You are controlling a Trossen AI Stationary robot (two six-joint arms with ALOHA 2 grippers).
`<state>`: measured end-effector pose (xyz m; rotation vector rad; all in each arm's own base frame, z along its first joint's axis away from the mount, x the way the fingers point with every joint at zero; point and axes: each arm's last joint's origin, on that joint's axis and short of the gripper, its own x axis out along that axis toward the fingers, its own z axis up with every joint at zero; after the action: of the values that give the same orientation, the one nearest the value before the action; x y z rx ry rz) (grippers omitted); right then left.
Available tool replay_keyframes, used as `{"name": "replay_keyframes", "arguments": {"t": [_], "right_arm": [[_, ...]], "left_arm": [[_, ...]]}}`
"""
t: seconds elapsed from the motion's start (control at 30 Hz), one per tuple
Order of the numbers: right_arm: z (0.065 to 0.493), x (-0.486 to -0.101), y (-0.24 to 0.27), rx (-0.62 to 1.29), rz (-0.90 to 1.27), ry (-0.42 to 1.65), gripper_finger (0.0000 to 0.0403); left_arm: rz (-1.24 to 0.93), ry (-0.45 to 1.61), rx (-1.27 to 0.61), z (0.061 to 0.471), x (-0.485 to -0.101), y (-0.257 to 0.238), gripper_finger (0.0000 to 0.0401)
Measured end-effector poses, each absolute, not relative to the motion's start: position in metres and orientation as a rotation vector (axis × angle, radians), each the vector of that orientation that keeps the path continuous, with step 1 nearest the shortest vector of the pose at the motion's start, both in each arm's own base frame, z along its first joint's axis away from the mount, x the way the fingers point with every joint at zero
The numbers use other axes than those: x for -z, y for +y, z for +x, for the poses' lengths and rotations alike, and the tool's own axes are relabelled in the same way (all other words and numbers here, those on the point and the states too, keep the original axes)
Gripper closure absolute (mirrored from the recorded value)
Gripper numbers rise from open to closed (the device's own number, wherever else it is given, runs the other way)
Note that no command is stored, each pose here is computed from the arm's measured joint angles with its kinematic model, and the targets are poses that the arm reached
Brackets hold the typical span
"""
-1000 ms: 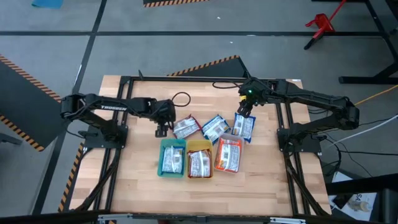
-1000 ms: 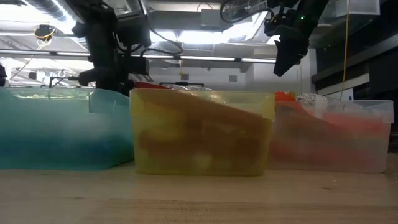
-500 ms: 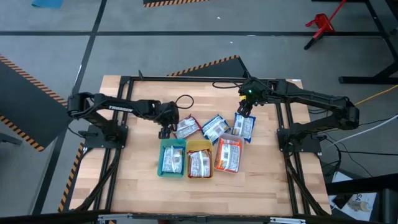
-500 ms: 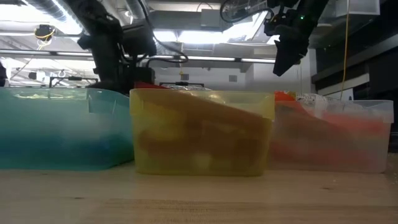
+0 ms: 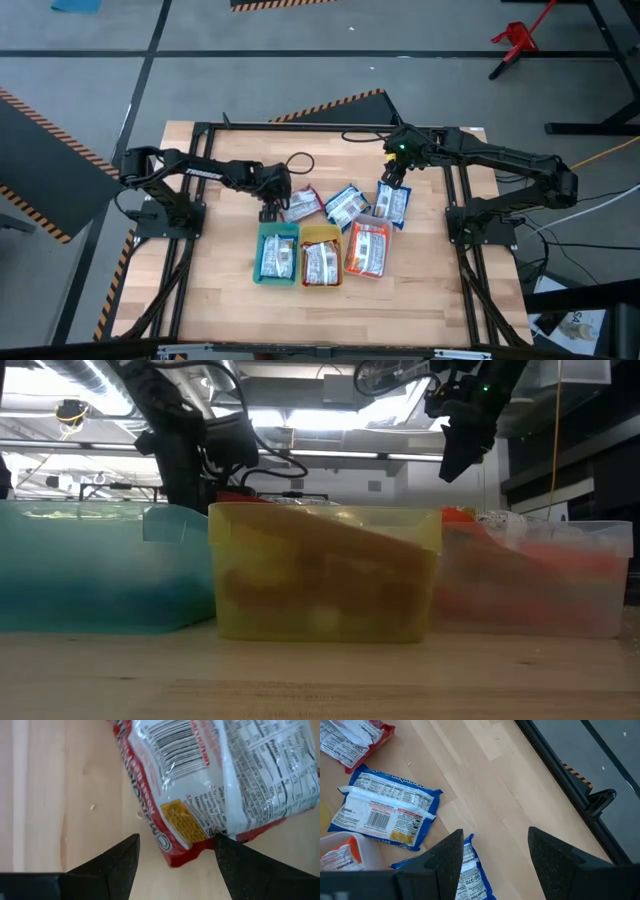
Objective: Sort Maruchan noodles
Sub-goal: Put the red noodle pack into the yellow bin
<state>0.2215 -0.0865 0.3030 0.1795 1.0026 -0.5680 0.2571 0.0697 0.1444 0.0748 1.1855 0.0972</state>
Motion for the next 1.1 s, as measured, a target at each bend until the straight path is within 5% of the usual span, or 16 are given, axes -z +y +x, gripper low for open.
{"name": "replay_keyframes", "arguments": {"t": [0.63, 1.1], "right_arm": [[0.221, -0.303, -0.086, 0.568, 0.179, 1.002, 0.0194], [0.222, -0.303, -0.086, 0.570, 0.183, 1.000, 0.0194]], "left_arm": [[0.114, 1.163, -0.075, 0.259, -0.145, 0.072, 0.0388], [0.048, 1.118, -0.237, 0.254, -0.162, 0.073, 0.0401]]}}
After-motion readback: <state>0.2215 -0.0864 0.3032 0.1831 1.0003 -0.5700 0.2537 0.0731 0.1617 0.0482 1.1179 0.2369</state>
